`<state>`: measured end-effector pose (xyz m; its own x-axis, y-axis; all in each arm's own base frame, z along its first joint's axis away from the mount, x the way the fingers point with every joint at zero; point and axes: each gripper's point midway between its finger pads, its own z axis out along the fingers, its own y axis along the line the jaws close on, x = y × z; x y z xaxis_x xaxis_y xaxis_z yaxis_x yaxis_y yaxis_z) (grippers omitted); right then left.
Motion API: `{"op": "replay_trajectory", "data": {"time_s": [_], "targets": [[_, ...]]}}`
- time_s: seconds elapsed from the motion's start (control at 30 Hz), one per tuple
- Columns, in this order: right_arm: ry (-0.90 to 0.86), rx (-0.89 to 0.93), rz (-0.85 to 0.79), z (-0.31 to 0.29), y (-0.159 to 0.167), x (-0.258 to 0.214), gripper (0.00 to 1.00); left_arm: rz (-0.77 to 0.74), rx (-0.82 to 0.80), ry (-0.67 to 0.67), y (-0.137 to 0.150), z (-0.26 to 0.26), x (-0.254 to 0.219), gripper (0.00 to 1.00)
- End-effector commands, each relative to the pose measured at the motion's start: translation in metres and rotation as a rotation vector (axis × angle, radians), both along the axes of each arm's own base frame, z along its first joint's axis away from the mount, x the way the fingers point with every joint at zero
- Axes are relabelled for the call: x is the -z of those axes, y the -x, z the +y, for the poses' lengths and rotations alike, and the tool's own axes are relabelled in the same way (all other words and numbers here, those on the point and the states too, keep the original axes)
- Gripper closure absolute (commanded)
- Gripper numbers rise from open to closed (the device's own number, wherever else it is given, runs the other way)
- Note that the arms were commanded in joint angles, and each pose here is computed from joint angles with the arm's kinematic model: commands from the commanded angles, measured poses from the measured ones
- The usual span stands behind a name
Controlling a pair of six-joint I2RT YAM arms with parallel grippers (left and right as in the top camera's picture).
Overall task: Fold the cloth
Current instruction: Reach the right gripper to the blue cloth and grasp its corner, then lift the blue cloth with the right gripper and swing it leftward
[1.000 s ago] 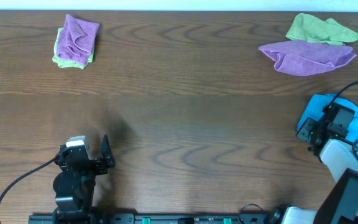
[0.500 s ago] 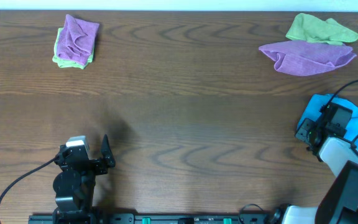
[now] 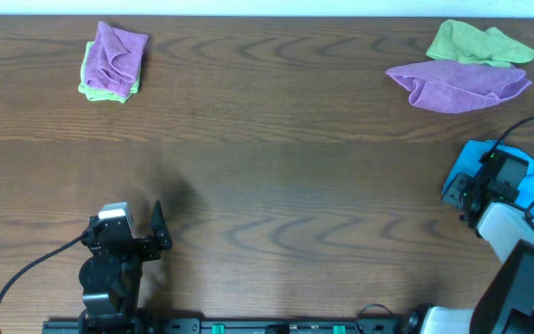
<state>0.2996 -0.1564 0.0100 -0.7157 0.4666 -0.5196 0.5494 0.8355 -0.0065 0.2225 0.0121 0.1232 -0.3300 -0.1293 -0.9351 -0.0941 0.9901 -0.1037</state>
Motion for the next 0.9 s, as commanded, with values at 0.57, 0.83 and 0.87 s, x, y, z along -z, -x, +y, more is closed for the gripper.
{"op": "replay_trajectory", "data": {"time_s": [0.57, 0.83, 0.87], "targets": [[-0.087, -0.065, -0.08, 0.012, -0.037, -0.035, 0.99, 0.021, -0.002, -0.017, 0.0, 0.001, 0.01, 0.05], [-0.114, -0.331, -0.233, 0.073, -0.106, -0.134, 0.99, 0.021, -0.002, -0.017, 0.0, 0.001, 0.01, 0.05], [-0.109, -0.369, -0.253, 0.086, -0.114, -0.146, 0.99, 0.021, -0.002, -0.017, 0.0, 0.001, 0.01, 0.05]]}}
